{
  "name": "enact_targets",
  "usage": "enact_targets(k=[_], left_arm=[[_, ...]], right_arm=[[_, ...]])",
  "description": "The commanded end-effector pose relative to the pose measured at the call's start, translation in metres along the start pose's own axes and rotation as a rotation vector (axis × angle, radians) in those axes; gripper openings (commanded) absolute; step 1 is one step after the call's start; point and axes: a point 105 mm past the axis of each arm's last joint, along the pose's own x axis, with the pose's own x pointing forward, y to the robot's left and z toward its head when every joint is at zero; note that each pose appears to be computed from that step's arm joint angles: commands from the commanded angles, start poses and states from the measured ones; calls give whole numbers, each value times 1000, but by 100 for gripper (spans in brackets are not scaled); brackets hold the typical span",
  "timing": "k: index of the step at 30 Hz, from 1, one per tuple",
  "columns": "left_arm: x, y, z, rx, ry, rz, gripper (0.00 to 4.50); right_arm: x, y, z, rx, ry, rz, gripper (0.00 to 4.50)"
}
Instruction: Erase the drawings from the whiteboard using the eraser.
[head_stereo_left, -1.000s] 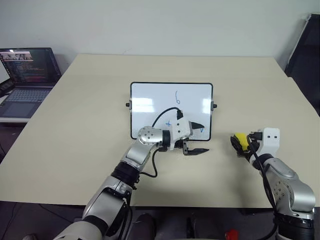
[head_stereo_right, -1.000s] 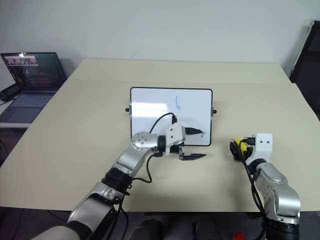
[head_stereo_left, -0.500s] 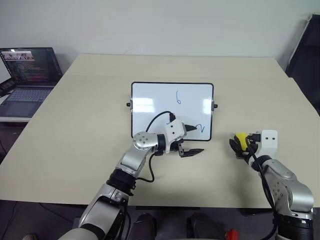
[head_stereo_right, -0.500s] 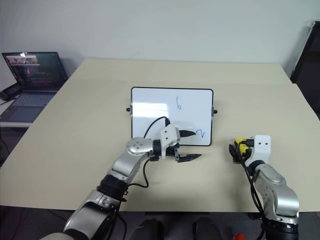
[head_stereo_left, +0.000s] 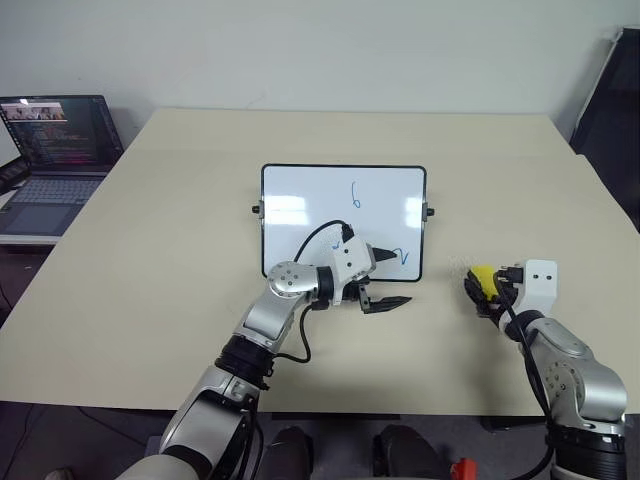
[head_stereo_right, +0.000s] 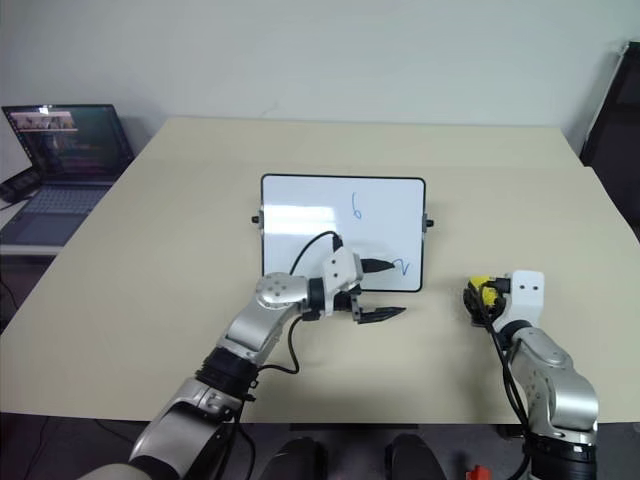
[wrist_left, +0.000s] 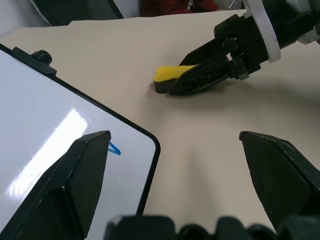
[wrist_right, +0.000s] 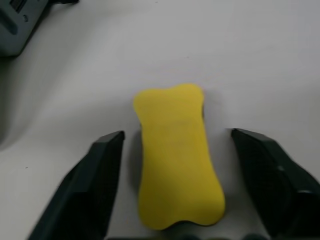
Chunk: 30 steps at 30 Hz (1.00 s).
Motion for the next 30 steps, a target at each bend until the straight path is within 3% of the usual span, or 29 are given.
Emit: enact_targets(k=[1,4,5,17,25,30], left_arm=[[3,2,20,57,-50,-14,450],[3,2,21,59,-51,-18,450],[4,1,21,60,-51,-19,450],[-3,1,24,59,-68,19,450],[-32,14,45,86,-124,222,450],[-53,12,41,50,-100,343,450]], right_arm=[[-3,-3,12,23,-54,-16,246],[-3,-4,13,17,-59,-24,145],[-3,-4,13,16,-60,-24,133],[-7,4,21,-33,-91,-20,133],[-8,28,24,-68,-119,46,133],[-9,43,21,-99,-126,105,133]])
